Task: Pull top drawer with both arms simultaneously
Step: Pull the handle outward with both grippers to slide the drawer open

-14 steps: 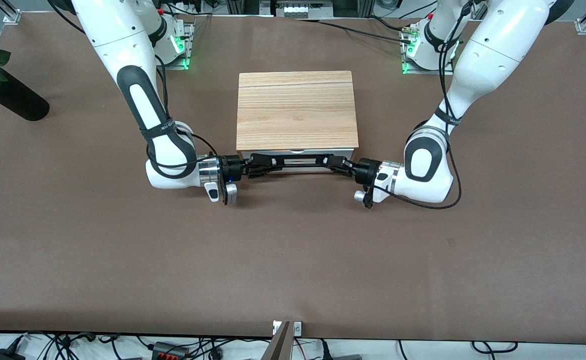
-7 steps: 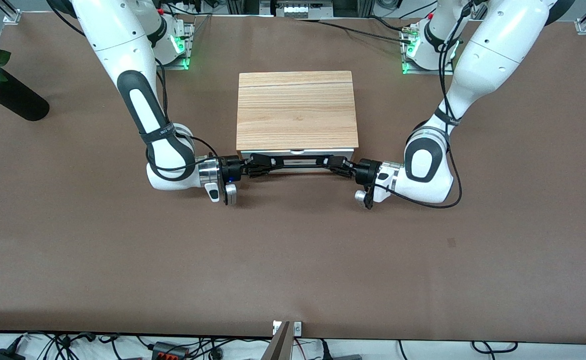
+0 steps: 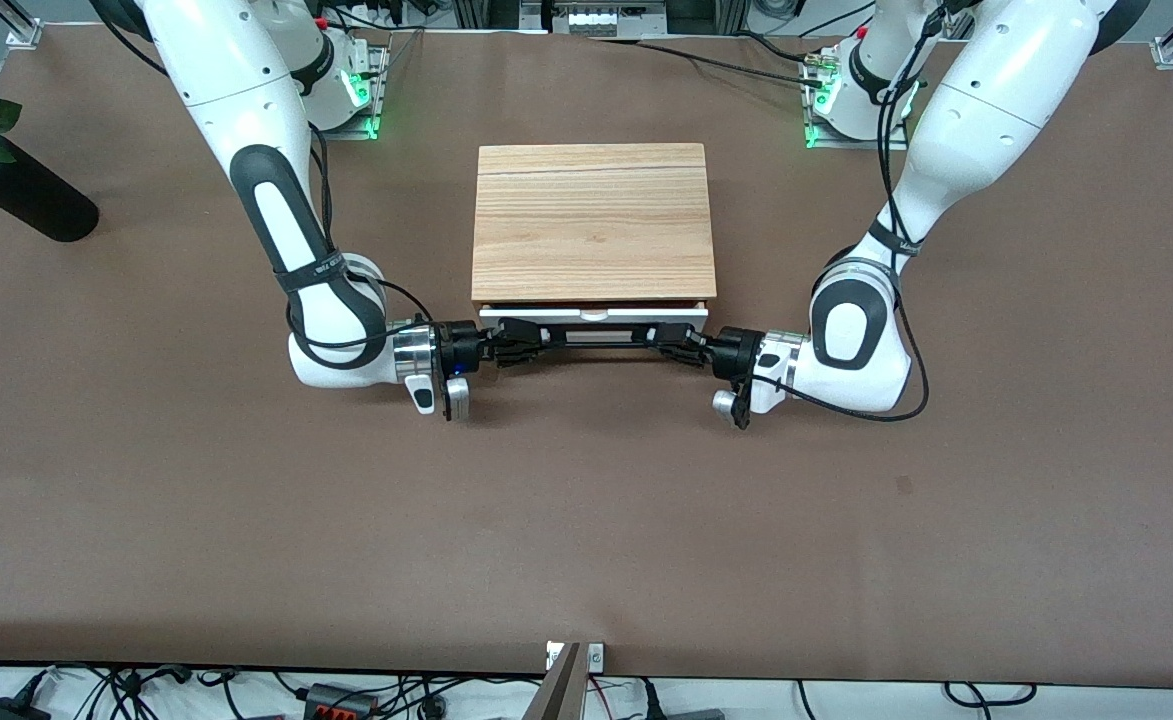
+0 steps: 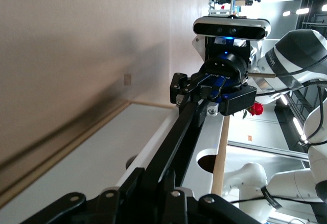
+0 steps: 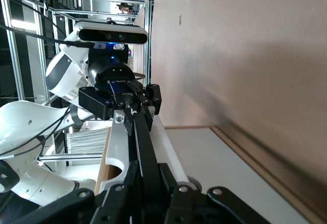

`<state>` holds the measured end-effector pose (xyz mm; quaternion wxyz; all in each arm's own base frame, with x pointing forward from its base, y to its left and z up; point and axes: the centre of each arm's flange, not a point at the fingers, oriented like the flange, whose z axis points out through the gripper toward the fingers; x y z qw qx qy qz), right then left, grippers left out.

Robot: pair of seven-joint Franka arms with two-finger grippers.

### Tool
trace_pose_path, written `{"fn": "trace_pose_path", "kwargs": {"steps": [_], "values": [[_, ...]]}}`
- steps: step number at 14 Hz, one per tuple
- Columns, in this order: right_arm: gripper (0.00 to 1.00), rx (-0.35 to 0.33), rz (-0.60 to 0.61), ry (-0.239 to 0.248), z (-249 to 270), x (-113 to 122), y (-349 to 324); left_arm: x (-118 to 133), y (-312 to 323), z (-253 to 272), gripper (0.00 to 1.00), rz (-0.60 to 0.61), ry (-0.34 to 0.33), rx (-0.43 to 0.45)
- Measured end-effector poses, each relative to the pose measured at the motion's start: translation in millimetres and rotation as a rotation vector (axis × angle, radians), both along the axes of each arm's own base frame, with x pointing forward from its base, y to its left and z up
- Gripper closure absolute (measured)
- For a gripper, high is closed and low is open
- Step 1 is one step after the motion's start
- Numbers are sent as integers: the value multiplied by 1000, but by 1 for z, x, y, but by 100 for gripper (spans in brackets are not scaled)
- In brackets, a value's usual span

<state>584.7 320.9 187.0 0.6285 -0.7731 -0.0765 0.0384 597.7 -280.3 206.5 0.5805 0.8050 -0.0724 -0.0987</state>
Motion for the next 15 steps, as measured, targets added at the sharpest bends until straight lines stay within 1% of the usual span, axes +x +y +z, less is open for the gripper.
{"fn": "trace_pose_path", "kwargs": {"steps": [4,6,7,15], "values": [[79,21,-10,-17,-4,22,0,15,3,2,78,41,-23,9],[79,38,-14,-17,-10,32,-4,22,6,2,78,66,-28,14],[80,52,-14,-14,-12,36,-6,25,7,2,80,70,-31,14],[80,75,-20,-27,-17,51,-9,37,9,2,80,90,-42,11]]}}
